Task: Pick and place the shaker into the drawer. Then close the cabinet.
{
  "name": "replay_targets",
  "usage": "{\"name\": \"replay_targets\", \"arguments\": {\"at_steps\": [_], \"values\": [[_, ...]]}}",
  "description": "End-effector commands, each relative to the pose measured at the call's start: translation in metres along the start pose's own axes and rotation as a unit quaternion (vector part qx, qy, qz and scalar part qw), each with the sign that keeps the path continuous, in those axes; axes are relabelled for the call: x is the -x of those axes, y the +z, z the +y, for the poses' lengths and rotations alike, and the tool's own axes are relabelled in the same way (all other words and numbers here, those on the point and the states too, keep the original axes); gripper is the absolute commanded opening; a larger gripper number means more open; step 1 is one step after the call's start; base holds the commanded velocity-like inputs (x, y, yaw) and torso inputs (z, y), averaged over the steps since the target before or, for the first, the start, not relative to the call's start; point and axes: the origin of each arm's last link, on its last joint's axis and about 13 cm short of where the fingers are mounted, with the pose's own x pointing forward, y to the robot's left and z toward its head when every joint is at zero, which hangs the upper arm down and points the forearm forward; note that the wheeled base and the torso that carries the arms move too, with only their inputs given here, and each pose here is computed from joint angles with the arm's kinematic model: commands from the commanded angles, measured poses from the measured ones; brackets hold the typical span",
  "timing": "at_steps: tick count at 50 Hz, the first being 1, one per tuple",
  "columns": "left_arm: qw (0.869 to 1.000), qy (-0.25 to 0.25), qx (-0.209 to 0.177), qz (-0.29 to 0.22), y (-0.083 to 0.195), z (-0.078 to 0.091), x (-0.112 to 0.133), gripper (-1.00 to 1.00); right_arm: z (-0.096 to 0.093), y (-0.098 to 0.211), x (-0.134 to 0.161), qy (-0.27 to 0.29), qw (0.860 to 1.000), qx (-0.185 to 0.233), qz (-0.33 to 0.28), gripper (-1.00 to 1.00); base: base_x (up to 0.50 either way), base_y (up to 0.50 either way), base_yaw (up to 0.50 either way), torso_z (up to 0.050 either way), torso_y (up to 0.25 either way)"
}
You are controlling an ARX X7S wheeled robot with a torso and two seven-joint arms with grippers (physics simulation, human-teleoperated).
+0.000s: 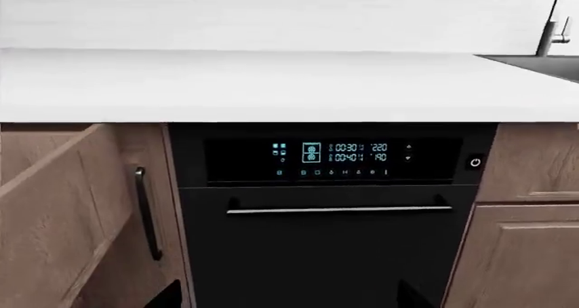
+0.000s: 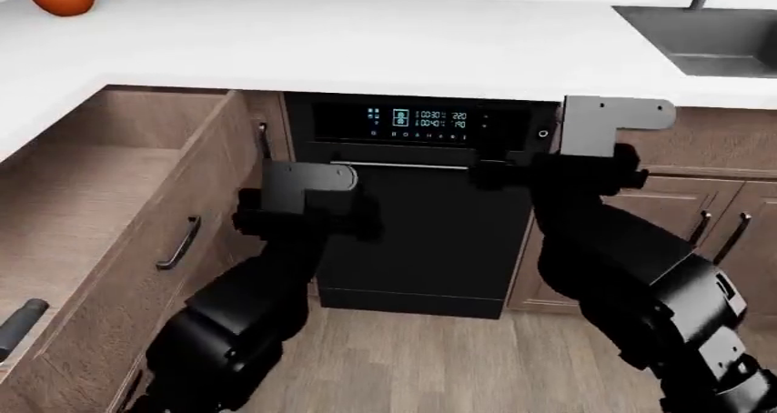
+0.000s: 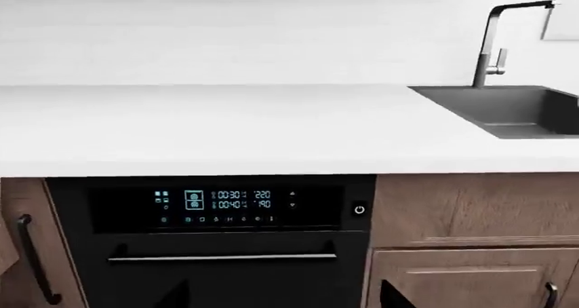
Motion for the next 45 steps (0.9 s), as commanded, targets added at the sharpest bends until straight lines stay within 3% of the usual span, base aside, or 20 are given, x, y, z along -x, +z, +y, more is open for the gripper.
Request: {"name": "replay_targets", "arguments": {"at_steps": [1, 6, 12, 14, 18, 23, 34, 42, 45], "values": [[0.995, 0.01, -0.038, 0.094, -0.092, -0.009, -0.034, 1.0, -0.007, -0.104, -0.032, 0.012, 0.997, -0.036, 0.064, 1.0, 0.0, 0.0, 0.0, 0.0, 0.0], [0.992, 0.033, -0.031, 0.116, -0.107, -0.003, -0.034, 1.0, 0.002, -0.141, -0.037, 0.035, 0.992, -0.079, 0.097, 1.0, 0.0, 0.0, 0.0, 0.0, 0.0], [0.99, 0.064, -0.022, 0.122, -0.132, 0.004, -0.02, 1.0, 0.014, -0.2, -0.02, 0.048, 0.989, -0.049, 0.133, 1.0, 0.0, 0.0, 0.0, 0.0, 0.0], [0.986, 0.082, -0.016, 0.144, -0.151, 0.007, -0.006, 1.0, 0.016, -0.212, -0.01, 0.039, 0.989, -0.061, 0.131, 1.0, 0.0, 0.0, 0.0, 0.0, 0.0], [0.988, 0.07, -0.053, 0.124, -0.156, 0.006, -0.002, 1.0, 0.019, -0.216, -0.006, 0.031, 0.99, -0.043, 0.129, 1.0, 0.0, 0.0, 0.0, 0.0, 0.0], [0.987, 0.102, -0.043, 0.119, -0.153, 0.019, -0.005, 1.0, 0.013, -0.223, -0.001, 0.048, 0.988, 0.022, 0.147, 1.0, 0.0, 0.0, 0.0, 0.0, 0.0], [0.985, 0.13, -0.038, 0.108, -0.152, 0.044, -0.003, 1.0, 0.0, -0.228, 0.002, 0.035, 0.988, 0.031, 0.146, 1.0, 0.0, 0.0, 0.0, 0.0, 0.0], [0.985, 0.117, -0.059, 0.11, -0.155, 0.046, 0.0, 1.0, 0.001, -0.227, 0.001, 0.041, 0.989, 0.035, 0.139, 1.0, 0.0, 0.0, 0.0, 0.0, 0.0], [0.987, 0.112, -0.05, 0.105, -0.155, 0.045, -0.001, 1.0, 0.0, -0.225, 0.0, 0.032, 0.991, 0.019, 0.132, 1.0, 0.0, 0.0, 0.0, 0.0, 0.0]]}}
